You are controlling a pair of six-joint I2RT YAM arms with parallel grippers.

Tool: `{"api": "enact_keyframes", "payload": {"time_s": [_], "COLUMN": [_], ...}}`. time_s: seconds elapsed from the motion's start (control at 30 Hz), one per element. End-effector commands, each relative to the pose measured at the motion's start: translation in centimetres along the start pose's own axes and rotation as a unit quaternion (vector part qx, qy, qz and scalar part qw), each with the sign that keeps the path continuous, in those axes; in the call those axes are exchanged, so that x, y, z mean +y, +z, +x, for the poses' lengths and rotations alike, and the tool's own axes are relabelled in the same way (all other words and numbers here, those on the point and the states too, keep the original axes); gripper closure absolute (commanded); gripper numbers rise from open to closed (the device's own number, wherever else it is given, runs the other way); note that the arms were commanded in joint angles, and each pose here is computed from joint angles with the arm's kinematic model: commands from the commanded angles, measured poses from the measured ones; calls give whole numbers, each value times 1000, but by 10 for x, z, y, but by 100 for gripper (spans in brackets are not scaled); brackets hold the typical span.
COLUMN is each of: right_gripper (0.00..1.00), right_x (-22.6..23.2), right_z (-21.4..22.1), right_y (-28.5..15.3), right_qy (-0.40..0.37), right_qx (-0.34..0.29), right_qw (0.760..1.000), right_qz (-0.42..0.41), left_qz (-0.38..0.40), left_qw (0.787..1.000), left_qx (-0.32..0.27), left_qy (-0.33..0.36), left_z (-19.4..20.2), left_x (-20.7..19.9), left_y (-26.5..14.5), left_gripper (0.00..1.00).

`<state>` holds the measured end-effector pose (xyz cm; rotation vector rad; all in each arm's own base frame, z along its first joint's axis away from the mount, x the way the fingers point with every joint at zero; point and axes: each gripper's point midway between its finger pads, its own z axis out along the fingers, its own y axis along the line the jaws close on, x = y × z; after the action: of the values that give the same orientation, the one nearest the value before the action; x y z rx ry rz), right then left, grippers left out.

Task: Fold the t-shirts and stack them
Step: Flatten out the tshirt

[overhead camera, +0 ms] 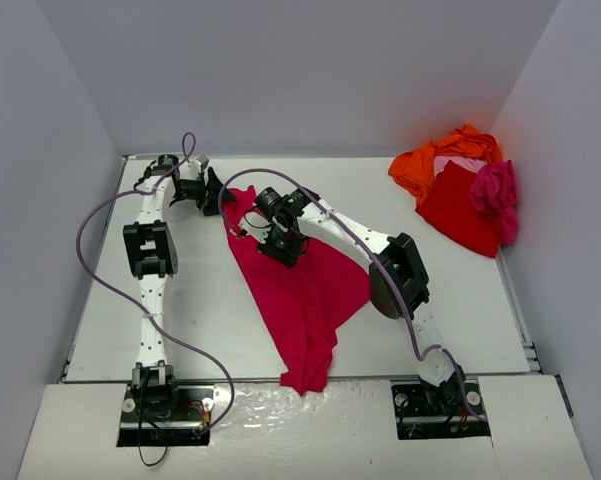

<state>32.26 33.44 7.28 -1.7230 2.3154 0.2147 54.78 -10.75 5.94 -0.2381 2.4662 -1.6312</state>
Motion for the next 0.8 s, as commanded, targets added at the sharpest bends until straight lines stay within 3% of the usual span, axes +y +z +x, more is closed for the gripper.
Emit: {"api": "enact_keyframes", "payload": {"time_s": [0.0, 0.4, 0.77], "right_gripper": [78, 80, 80], "right_x": [3, 18, 21], "right_z": [-11, -1, -3], "right_y": [-15, -4, -10], "right_qy": [-3, -8, -9], "right_qx": [-11, -2, -9], "right_qw": [1000, 999, 999], "right_qz": [4, -38, -42], "left_qz": [-117, -233, -257], "left_qw": [992, 968, 959], "left_qx": [-44, -90, -113], "left_qy": [16, 32, 36], "left_z": [-20, -36, -50], "left_x": [68, 100, 106], "left_y": [7, -59, -59], "left_gripper": [47, 53, 52]}}
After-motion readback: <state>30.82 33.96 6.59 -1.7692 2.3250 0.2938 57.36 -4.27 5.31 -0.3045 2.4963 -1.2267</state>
